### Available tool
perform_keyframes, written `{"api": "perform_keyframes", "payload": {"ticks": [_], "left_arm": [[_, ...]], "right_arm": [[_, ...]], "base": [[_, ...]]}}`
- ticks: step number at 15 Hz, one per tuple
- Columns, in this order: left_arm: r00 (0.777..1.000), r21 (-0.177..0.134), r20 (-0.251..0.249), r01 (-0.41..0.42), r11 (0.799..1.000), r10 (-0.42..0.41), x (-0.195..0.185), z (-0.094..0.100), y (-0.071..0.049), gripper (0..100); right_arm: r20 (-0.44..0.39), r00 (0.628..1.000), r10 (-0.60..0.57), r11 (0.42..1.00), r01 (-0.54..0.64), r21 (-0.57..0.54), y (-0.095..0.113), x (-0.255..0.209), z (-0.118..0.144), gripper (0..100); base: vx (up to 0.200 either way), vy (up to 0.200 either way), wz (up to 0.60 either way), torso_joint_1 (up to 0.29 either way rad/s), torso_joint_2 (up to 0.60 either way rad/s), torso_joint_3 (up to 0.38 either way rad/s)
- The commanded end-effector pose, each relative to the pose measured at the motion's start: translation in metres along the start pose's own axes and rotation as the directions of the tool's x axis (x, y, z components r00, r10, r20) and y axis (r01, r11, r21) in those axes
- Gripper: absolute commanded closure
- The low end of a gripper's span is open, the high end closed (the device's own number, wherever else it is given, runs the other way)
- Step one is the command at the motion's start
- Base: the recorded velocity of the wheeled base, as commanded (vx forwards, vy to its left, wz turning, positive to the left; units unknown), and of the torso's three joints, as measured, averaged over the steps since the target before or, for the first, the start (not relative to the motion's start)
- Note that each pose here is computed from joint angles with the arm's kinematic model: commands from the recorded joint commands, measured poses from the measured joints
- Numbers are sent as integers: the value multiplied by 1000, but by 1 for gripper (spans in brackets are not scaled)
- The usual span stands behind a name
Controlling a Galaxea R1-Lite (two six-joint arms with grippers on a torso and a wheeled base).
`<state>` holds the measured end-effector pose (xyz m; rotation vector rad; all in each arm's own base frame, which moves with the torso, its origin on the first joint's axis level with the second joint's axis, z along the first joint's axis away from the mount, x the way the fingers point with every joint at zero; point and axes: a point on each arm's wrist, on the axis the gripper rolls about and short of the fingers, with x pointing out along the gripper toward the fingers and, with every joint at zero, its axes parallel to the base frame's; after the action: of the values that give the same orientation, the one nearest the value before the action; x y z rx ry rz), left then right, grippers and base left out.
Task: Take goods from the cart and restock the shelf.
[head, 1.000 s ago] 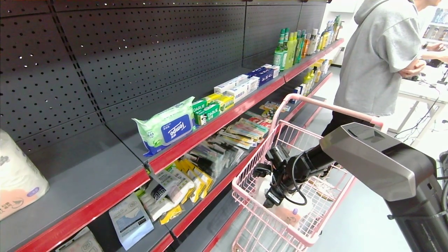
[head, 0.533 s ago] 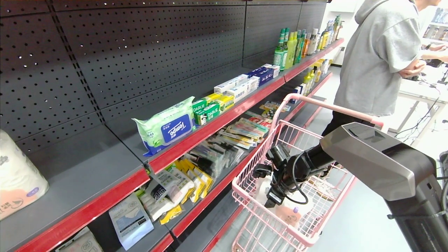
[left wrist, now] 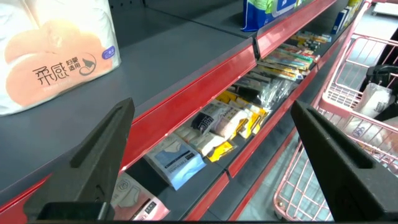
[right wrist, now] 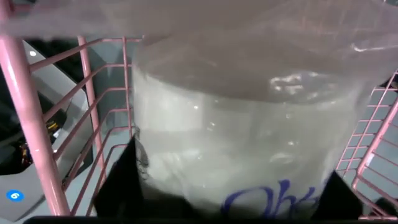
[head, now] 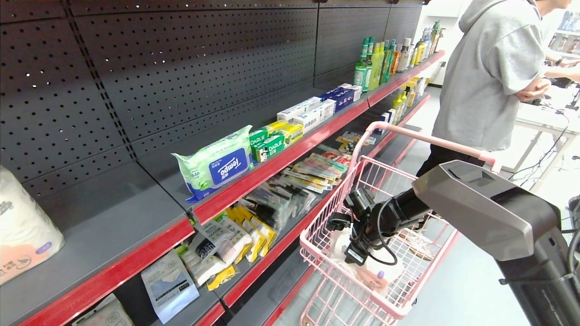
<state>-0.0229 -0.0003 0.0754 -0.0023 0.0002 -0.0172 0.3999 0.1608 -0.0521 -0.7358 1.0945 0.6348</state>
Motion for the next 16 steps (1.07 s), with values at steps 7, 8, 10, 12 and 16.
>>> {"api": "perform_keyframes", "payload": {"ticks": [7, 8, 10, 12, 16], "left_arm": [[1000, -1, -1, 0, 1000, 0, 0, 0, 0, 0], [1000, 1, -1, 0, 1000, 0, 0, 0, 0, 0], [1000, -1, -1, 0, 1000, 0, 0, 0, 0, 0], [1000, 1, -1, 0, 1000, 0, 0, 0, 0, 0], [1000, 1, -1, 0, 1000, 0, 0, 0, 0, 0]], "right_arm": [[169, 980, -101, 970, 59, 235, -38, -85, 11, 100], [180, 977, -114, 967, 68, 247, -41, -95, 11, 100], [178, 969, -172, 945, 111, 307, -50, -142, -1, 100], [219, 940, -261, 901, 155, 406, -54, -190, -9, 100], [310, 869, -385, 847, 199, 493, -33, -298, -42, 100]], "base": [[0, 0, 0, 0, 0, 0], [0, 0, 0, 0, 0, 0], [0, 0, 0, 0, 0, 0], [0, 0, 0, 0, 0, 0], [0, 0, 0, 0, 0, 0]]}}
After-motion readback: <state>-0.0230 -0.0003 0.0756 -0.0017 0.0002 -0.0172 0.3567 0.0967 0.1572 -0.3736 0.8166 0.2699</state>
